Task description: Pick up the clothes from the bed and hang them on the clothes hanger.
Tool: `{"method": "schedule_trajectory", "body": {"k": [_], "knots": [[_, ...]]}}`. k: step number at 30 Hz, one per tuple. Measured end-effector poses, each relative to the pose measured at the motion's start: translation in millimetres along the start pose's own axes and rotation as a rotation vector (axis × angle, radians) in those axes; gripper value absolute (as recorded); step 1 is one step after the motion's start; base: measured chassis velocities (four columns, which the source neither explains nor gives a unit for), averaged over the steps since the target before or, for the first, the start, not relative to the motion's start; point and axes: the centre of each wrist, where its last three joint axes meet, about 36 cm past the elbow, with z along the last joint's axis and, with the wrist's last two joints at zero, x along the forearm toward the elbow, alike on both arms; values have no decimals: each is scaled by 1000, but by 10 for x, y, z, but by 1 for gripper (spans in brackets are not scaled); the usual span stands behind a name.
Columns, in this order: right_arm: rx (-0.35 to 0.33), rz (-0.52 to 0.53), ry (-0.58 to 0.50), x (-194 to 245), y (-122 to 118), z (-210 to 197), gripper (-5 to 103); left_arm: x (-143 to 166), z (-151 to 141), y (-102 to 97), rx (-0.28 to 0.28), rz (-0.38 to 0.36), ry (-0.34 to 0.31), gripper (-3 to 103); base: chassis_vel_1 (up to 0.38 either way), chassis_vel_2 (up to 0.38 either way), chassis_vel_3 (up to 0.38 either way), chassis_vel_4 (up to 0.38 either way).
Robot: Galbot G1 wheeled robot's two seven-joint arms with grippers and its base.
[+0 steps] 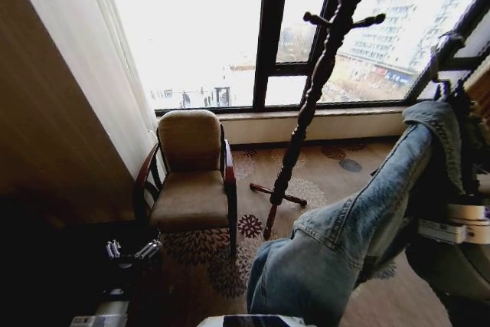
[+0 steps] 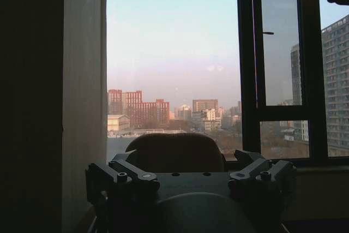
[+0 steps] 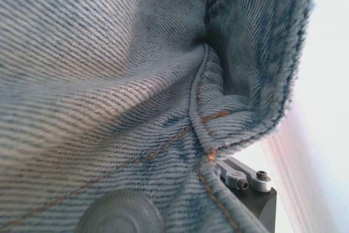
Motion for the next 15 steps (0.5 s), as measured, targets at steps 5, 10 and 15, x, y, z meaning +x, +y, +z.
{"method": "schedule_trajectory", "body": {"k": [5, 10, 15], "knots": [[0, 2, 4, 14, 6, -5, 15, 0, 0, 0, 0, 0, 0, 100, -283, 297, 278, -303], [-2, 2, 6, 21, 15, -13, 15, 0, 0, 0, 0, 0, 0, 100, -249, 251, 236, -232], [0, 4, 6, 20, 7, -17, 15, 0, 0, 0, 0, 0, 0, 100, -254, 239, 249, -250]]}}
